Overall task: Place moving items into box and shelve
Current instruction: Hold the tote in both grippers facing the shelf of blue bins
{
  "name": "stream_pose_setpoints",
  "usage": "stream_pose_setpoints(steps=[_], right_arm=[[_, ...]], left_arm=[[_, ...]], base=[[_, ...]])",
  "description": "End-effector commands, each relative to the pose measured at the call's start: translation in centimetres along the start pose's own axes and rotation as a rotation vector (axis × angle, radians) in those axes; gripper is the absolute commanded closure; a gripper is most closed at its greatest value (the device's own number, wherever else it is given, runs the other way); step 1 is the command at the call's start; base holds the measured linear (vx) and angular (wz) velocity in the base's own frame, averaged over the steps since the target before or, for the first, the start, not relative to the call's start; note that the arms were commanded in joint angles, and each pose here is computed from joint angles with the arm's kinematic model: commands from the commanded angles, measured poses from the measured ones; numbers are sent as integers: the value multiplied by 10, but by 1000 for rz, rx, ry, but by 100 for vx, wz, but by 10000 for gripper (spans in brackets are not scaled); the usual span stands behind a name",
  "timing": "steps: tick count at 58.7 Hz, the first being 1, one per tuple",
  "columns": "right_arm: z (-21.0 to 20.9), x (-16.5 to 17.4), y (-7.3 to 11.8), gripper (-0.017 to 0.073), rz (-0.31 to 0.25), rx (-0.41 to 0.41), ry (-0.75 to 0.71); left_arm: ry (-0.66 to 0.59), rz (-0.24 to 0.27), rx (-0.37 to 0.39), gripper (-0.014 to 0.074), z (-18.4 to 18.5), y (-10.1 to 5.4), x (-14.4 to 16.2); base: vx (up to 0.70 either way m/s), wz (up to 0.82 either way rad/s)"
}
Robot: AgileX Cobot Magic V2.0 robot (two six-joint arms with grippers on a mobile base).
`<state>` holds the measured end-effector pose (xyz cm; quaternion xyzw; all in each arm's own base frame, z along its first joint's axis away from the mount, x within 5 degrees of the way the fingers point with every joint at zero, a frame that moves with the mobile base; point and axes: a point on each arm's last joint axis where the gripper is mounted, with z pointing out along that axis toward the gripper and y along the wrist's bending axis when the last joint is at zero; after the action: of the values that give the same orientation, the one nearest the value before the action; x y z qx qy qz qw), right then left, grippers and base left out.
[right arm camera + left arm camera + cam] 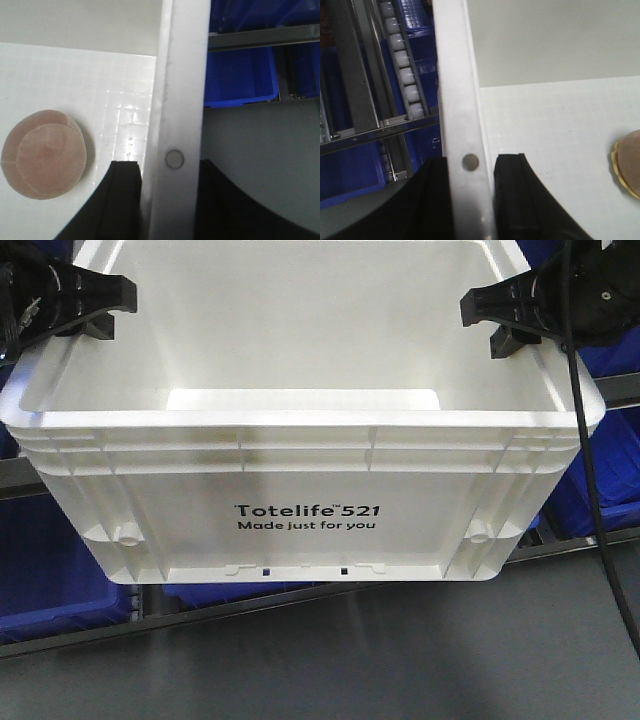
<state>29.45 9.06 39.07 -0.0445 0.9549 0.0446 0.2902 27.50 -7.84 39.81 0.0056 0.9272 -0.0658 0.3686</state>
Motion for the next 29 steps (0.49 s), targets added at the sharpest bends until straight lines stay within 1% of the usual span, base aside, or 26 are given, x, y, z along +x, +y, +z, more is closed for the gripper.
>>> stream_pose_setpoints(steps=[1,17,29], right_arm=[[-34,-12,-6,564,-23,14,-188],[-34,-12,-6,564,-23,14,-188],[-34,-12,-6,564,-23,14,-188]], left_arm=[[-208,24,16,591,-29,2,-19],[-208,24,16,591,-29,2,-19],[-208,24,16,591,-29,2,-19]], base=[[8,33],[7,27],[4,15]])
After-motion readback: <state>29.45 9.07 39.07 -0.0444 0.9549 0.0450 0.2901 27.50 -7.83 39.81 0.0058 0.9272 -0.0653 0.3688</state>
